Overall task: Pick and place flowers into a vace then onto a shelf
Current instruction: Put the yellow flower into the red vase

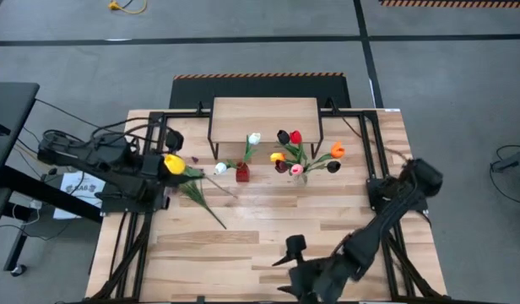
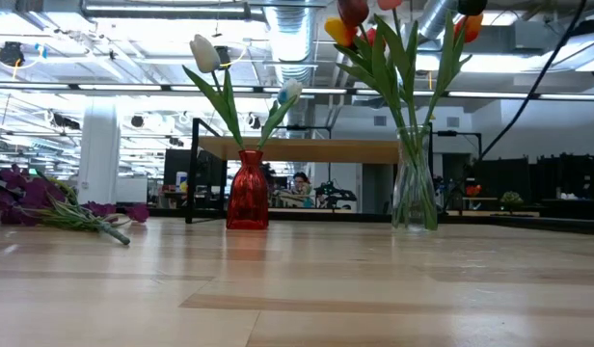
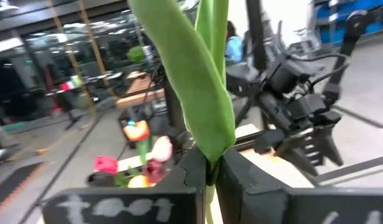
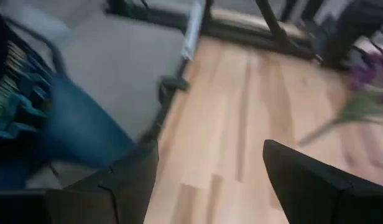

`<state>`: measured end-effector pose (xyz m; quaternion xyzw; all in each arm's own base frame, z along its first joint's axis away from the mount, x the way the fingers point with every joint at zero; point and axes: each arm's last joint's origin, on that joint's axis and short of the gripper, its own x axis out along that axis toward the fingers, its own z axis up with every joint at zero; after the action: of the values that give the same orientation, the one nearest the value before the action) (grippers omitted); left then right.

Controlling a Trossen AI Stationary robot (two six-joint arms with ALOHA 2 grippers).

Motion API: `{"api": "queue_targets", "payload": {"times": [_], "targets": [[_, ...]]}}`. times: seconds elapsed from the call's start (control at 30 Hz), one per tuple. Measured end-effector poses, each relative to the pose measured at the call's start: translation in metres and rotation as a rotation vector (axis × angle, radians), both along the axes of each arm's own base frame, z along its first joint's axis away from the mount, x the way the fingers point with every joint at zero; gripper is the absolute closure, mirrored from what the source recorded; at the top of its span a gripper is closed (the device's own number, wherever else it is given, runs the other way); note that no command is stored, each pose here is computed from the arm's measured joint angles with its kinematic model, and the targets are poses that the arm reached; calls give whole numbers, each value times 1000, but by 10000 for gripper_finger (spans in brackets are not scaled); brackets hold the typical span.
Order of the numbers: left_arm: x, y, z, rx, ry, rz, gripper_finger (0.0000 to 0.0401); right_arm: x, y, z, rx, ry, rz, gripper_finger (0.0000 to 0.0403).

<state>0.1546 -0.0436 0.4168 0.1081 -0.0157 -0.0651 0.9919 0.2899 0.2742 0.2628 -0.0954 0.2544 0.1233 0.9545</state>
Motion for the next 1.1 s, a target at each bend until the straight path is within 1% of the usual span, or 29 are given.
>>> {"api": "queue_targets", "payload": {"times": [0.07, 0.23, 0.27, 0.37, 0.47, 0.53, 0.8, 0.97, 1.03, 1.1], "targets": [[0, 2, 2, 18, 0, 37, 401, -15, -14, -18, 71, -80, 28, 123], [3, 11, -1, 35, 29, 104, 401, -49, -48, -65, 252, -260, 27, 123], [5, 12, -2, 38, 41, 108, 401, -55, -55, -73, 282, -292, 26, 123], [11, 19, -6, 42, 78, 94, 401, -68, -68, -87, 350, -367, 20, 123], [19, 28, -9, 42, 95, 126, 401, -75, -75, -100, 343, -359, 12, 123], [25, 37, -13, 45, 118, 157, 401, -74, -78, -100, 354, -362, 4, 123], [45, 81, -28, 25, 215, 213, 401, -73, -81, -103, 317, -337, 0, 123], [53, 99, -35, 0, 245, 165, 401, -72, -83, -108, 277, -302, -14, 123], [57, 105, -39, -12, 263, 149, 401, -72, -85, -110, 254, -295, -57, 123], [60, 109, -43, -21, 278, 136, 401, -70, -89, -112, 229, -292, -135, 123]]}}
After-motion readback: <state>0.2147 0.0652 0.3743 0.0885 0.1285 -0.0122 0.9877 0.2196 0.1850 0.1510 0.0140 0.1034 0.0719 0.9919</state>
